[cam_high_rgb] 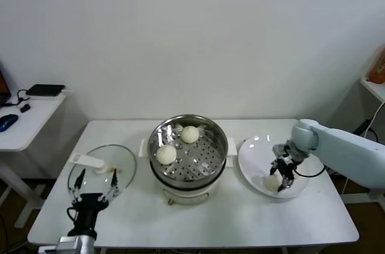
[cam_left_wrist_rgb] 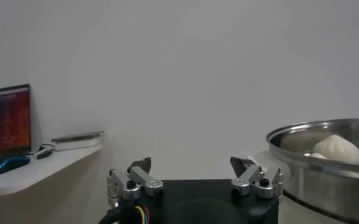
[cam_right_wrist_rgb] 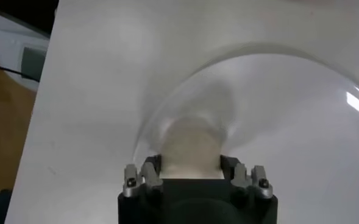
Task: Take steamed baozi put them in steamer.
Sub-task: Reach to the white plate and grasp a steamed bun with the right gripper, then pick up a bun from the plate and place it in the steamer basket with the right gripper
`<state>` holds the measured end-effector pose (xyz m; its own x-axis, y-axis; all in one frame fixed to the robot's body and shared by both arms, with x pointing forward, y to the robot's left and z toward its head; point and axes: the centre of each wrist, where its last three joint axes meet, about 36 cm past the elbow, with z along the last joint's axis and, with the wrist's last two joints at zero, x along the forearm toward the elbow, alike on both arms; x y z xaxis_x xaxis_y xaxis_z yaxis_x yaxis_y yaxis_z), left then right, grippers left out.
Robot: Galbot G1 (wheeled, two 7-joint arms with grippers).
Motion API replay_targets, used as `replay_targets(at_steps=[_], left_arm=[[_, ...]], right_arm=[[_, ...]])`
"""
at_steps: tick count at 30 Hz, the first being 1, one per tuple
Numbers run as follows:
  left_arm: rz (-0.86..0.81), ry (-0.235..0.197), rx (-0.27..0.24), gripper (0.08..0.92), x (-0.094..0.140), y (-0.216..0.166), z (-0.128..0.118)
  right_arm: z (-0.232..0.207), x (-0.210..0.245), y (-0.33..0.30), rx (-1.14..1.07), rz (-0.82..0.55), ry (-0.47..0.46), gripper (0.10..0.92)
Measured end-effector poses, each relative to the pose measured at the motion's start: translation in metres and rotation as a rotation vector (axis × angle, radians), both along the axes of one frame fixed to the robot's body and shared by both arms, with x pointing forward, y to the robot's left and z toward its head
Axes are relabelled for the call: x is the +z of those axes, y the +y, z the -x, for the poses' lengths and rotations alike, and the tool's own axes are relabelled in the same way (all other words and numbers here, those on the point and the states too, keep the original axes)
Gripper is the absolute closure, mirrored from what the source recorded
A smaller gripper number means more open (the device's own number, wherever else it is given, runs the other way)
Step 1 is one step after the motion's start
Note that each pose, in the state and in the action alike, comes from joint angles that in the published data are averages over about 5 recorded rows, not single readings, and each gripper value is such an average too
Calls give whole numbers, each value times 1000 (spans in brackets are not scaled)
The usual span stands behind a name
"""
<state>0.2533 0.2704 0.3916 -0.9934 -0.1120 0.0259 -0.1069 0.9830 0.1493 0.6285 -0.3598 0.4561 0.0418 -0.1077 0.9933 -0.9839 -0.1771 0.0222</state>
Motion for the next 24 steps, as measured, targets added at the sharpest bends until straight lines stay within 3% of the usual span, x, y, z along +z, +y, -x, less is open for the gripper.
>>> replay_targets(at_steps=[13,24], left_arm=[[-1,0,2,177,1,1,0],[-2,-4,-2,177,4,-1,-2]], right_arm=[[-5,33,0,33,-23,-30,385],[-16,131,51,311,-51,-177,379]])
